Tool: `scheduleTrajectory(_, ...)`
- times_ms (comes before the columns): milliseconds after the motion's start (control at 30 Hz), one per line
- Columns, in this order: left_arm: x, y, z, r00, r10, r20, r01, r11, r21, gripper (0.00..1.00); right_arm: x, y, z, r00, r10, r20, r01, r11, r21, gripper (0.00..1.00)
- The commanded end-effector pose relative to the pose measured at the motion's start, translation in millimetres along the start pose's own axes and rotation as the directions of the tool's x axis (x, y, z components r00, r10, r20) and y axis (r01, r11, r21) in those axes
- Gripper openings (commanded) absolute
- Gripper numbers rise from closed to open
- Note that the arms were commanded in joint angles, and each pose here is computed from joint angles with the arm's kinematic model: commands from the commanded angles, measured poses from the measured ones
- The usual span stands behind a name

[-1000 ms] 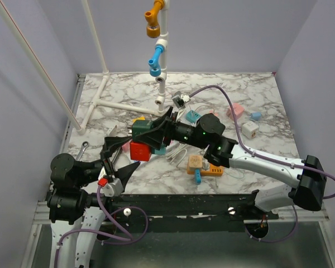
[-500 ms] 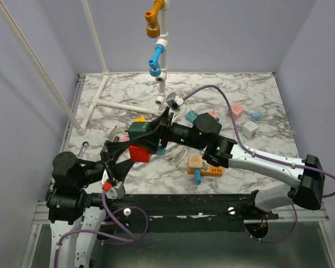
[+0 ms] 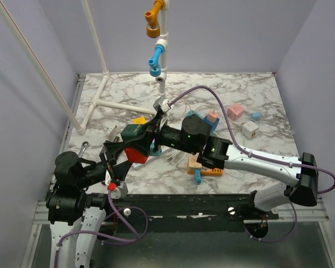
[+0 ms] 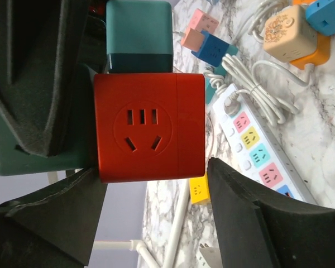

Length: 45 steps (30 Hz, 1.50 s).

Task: Pull the plug off the socket
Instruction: Remove the plug from the socket.

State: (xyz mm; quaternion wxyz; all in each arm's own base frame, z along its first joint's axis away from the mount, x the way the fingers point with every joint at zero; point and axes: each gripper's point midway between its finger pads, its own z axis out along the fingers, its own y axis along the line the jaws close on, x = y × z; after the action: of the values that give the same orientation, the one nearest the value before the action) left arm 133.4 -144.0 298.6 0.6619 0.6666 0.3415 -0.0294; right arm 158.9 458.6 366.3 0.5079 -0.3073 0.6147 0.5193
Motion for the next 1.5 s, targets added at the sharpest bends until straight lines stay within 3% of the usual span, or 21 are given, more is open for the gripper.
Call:
scheduleTrajectory(0,-33,-14,2,0.987,0.014,0.162,-0.027,0.997,0.073,0.76,-14,36,14,0.998,-0.026,0.065,0.031,0.997,-0.072,0.01)
scheduleTrajectory(200,-33,-14,2,0.987,0.011,0.162,-0.023,0.997,0.074,0.8,-8,35,16,0.997,-0.032,0.072,0.035,0.998,-0.043,0.01)
scheduleTrajectory(400,-32,-13,3,0.983,0.062,0.171,-0.071,0.996,0.05,0.56,1,30,24,0.998,-0.011,0.064,0.01,1.0,0.012,0.01)
scheduleTrajectory(533,-31,-13,3,0.983,0.076,0.166,-0.084,0.996,0.041,0.45,7,26,26,0.999,0.002,0.055,-0.004,0.999,0.04,0.01)
scheduleTrajectory(767,-28,-17,3,0.985,0.08,0.155,-0.088,0.995,0.043,0.33,6,21,28,0.998,0.002,0.068,-0.007,0.997,0.072,0.01)
scheduleTrajectory(1200,-34,-63,-4,0.96,0.175,0.219,-0.215,0.96,0.178,0.07,-26,13,30,0.99,-0.051,0.135,0.03,0.988,0.15,0.01)
scheduleTrajectory(1467,-28,-63,-2,0.963,0.172,0.207,-0.208,0.964,0.164,0.02,-51,9,12,0.962,-0.022,0.274,-0.025,0.985,0.168,0.01)
